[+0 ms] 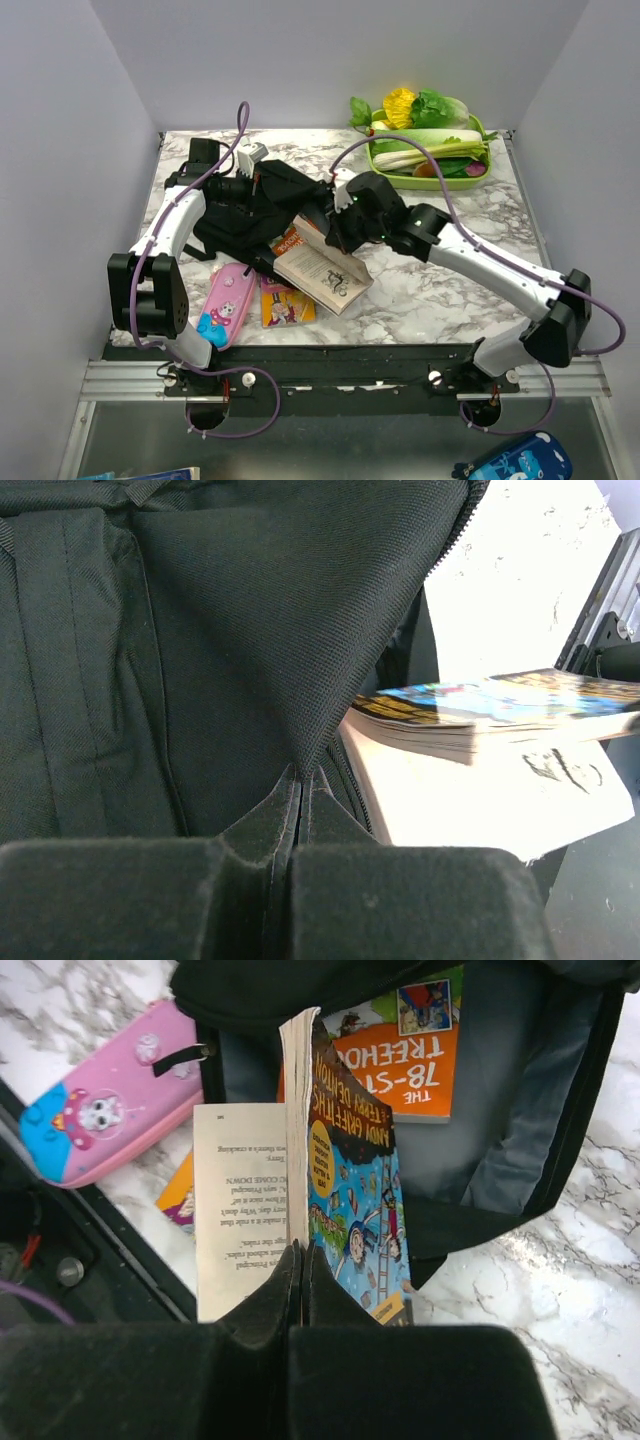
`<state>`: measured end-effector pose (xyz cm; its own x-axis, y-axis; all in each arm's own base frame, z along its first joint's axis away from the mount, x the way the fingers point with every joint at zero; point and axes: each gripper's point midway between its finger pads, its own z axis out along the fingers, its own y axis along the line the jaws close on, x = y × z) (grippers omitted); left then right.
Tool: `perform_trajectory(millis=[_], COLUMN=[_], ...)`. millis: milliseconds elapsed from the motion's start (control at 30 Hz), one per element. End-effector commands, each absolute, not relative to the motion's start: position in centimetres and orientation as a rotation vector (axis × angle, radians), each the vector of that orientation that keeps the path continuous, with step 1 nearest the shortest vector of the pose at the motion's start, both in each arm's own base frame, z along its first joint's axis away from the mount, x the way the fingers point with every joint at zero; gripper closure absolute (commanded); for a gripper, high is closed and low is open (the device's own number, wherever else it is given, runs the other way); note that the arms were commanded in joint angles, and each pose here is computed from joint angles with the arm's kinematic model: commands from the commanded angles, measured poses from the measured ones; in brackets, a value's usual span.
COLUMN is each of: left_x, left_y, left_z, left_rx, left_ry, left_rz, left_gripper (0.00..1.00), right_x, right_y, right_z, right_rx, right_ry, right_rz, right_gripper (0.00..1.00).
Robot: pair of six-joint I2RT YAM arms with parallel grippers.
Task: Pack the student bag
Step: Place the book in the student bag.
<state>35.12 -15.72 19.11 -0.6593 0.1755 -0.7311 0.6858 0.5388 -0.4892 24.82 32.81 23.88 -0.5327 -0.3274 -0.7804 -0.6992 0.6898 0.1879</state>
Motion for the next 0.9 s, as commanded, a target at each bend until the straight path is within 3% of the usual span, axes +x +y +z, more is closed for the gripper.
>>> perform_trajectory(millis=[0,167,367,667,867], left_x=[34.4,34.3,34.2,34.1,34.1], left_y=[-16.4,-16.5,-16.6,-16.8,-16.8], left_z=[21.5,21.8,22.3,23.2,22.9], left_rx=[0.72,0.719,0.722,0.726,0.722], left_ry=[2.071,2.066,2.055,2.024,2.031], left_rz=[-1.094,-1.101,-1.109,-1.128,-1.133], left_gripper=[1.0,1.0,1.0,1.0,1.0], right_x=[27.0,29.4,30.5,27.8,25.4], right_y=[36.2,37.0,39.9,44.1,41.8], right_z=[22.8,20.7,18.4,12.8,11.7], right_rx=[-0.822,-0.883,-0.996,-1.234,-1.221], right_ry=[2.043,1.974,1.914,1.99,2.058], right_rz=[0.623,0.406,0.369,0.446,0.471], right_gripper=[0.99,0.99,0.99,0.99,0.86])
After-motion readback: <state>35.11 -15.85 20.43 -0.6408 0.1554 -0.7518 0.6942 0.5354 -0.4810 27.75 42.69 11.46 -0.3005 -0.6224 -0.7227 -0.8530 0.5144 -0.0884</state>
